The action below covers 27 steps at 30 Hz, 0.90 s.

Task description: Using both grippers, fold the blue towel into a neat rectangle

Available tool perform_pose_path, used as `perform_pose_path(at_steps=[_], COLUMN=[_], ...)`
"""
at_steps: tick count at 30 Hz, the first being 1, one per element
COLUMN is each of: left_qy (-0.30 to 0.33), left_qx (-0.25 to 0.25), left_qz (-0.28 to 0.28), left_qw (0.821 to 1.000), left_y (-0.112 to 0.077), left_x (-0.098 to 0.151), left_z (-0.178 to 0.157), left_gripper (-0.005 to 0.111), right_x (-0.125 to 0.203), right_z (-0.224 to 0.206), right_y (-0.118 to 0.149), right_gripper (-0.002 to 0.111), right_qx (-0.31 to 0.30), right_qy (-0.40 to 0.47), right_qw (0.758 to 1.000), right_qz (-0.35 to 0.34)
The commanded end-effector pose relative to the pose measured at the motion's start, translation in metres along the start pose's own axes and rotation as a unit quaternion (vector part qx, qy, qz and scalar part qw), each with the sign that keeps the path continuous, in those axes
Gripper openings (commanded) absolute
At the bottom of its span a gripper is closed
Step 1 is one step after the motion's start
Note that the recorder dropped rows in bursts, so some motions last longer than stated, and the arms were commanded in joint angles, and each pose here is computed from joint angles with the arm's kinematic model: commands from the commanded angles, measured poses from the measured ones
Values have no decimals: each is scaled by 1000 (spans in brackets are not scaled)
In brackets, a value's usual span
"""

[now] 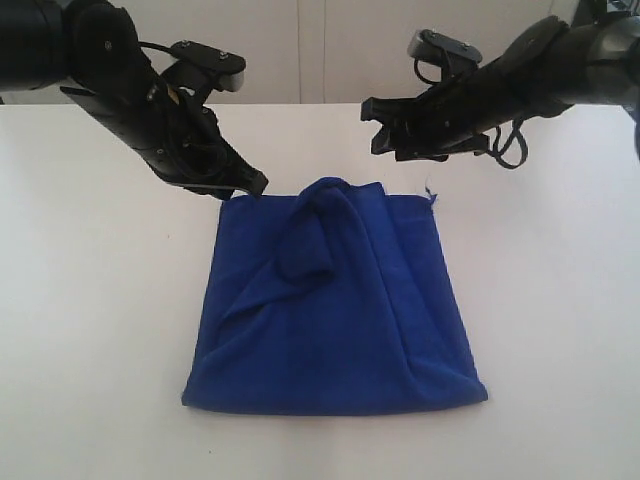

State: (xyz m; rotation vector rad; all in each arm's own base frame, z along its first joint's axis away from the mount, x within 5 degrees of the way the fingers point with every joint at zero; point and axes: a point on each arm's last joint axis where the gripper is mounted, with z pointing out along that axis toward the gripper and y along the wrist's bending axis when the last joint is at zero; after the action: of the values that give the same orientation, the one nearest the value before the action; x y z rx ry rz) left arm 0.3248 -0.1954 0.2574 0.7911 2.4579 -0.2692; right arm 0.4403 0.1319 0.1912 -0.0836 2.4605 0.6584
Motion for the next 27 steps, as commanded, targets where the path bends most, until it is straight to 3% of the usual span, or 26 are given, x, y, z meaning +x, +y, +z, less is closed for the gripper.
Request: perform_pose_path(at_steps=[1,5,18,22,27], left_qy=[4,16,19,19,19], left_qx=[2,4,4,4,4], left_qz=[-9,-9,-9,-9,-9], left_qw=[1000,1000,1000,1000,1000], left_y=[0,0,0,0,0], left_x=[2,4,5,5,5], left_z=[0,0,0,0,0], left_gripper=[0,0,0,0,0], right_x=[-10,-10,4,8,10], right_z=[25,47,78,78,78], right_y=[-10,-19,-36,-35,-34], right_gripper=[40,45,45,37,18], right_qx=[8,13,24,16,9], right_qy=[0,10,33,51,65], right_qw=[1000,1000,999,998,997], right_qz=[-17,-26,-26,-25,-36])
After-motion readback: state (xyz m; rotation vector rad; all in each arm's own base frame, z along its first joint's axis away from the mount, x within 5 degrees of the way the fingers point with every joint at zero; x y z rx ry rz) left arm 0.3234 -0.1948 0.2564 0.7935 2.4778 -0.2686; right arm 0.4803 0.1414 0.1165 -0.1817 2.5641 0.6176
